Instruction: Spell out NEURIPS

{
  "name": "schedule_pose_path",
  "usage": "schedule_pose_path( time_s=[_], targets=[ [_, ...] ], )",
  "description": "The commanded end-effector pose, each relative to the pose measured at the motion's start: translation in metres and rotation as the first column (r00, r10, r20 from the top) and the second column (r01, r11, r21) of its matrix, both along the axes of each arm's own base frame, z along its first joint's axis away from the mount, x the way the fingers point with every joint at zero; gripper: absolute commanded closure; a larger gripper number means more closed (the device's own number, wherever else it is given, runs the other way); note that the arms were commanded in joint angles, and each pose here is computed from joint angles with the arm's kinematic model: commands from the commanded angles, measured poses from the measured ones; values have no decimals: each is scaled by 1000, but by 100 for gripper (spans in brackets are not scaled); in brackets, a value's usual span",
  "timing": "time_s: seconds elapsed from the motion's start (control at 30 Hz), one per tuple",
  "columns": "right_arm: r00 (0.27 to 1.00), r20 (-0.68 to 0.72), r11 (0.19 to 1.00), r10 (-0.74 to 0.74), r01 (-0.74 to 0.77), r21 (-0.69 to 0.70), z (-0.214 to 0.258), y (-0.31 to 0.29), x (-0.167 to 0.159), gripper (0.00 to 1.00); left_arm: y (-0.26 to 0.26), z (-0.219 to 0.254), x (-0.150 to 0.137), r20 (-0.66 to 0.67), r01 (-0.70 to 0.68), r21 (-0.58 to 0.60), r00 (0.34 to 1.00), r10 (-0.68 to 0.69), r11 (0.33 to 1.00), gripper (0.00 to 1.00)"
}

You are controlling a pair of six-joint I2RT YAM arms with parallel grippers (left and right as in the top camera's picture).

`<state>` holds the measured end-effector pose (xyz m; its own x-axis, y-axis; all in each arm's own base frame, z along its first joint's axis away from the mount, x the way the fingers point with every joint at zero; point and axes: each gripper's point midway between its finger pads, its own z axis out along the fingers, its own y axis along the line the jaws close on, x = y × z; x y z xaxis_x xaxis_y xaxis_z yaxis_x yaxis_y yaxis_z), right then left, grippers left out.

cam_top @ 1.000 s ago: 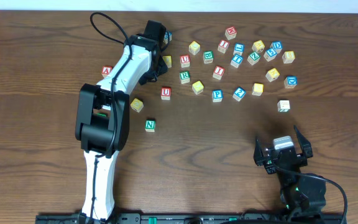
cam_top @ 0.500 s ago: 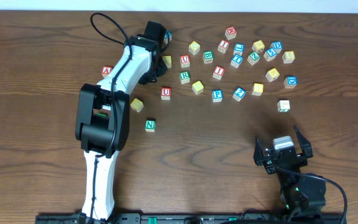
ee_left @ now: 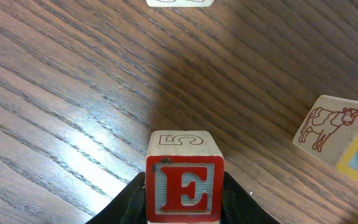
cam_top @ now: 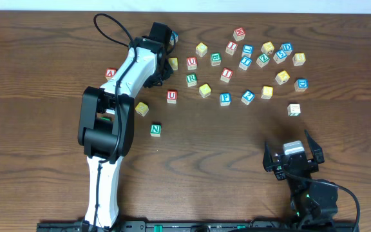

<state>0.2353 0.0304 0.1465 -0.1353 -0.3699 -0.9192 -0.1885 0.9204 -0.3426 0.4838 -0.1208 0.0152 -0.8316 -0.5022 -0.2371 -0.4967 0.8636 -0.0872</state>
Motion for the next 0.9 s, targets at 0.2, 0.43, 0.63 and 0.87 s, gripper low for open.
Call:
schedule_pose_path(
  time_s=[0.2,0.43,0.63,0.87],
  targets=[
    [1000,0,1000,-14,14,13,0,-3,0,1,2,-12,-6,-29,10,16,1000,-9,1000,67],
    [1000,0,1000,-14,14,13,0,-3,0,1,3,-12,-9,-43,34,24,999,-33,999,68],
    [1000,0,1000,-14,14,13,0,-3,0,1,4,-8,-11,-48,80,34,996,-79,996,70],
    [1000,0,1000,-14,14,13,0,-3,0,1,2,9,-7,-18,121,34,993,-121,992,73]
  ],
)
